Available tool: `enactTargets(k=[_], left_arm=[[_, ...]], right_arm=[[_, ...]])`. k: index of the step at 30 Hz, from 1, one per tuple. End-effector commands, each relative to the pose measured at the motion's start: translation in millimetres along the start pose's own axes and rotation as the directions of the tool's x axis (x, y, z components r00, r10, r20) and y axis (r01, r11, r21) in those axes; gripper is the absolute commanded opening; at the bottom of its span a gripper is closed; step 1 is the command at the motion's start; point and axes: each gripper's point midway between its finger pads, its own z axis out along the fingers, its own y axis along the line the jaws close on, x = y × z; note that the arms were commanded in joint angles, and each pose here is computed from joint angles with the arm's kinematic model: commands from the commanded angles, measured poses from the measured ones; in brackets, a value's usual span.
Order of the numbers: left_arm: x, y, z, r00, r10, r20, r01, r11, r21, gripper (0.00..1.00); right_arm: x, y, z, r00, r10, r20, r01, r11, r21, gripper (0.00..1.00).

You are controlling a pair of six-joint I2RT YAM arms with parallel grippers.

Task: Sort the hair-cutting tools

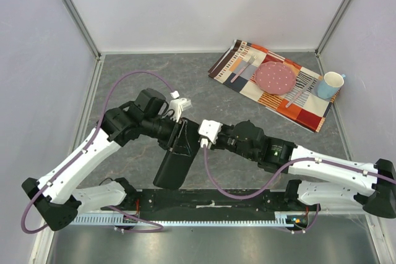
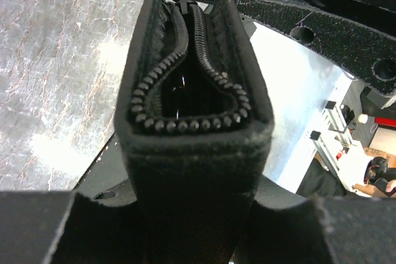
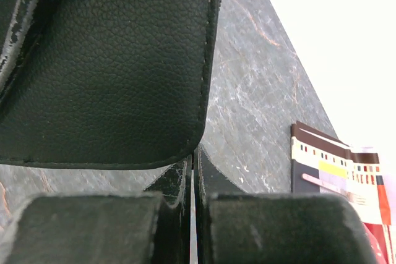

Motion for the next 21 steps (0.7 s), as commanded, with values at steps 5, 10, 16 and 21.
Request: enactTargets(k=[5, 10, 16, 21], left_arm=[[24.5, -39.8, -0.5, 0.988, 0.140, -0.062, -0.124, 0.970, 0.207, 0.02], [33.0, -43.1, 14.6, 0.978, 0.175, -0.110, -0.146, 0.961, 0.236, 0.02], [46.1, -52.0, 28.5, 0.960, 0.233, -0.158, -0.178, 0.936, 0.303, 0.02], [56.5, -56.8, 32.1, 0.946, 0.264, -0.186, -0.189, 0.919, 0.345, 0.02]], right_arm=[[-3.1, -35.8, -34.4, 0.986, -0.124, -0.109, 0.130, 0.991, 0.043, 0.00], [-5.4, -27.9, -47.5, 0.978, -0.188, -0.094, 0.184, 0.982, -0.044, 0.00], [-9.8, -17.5, -47.9, 0.965, -0.244, -0.091, 0.230, 0.963, -0.140, 0.00], [-16.8, -14.2, -50.4, 0.951, -0.300, -0.080, 0.280, 0.939, -0.198, 0.00]])
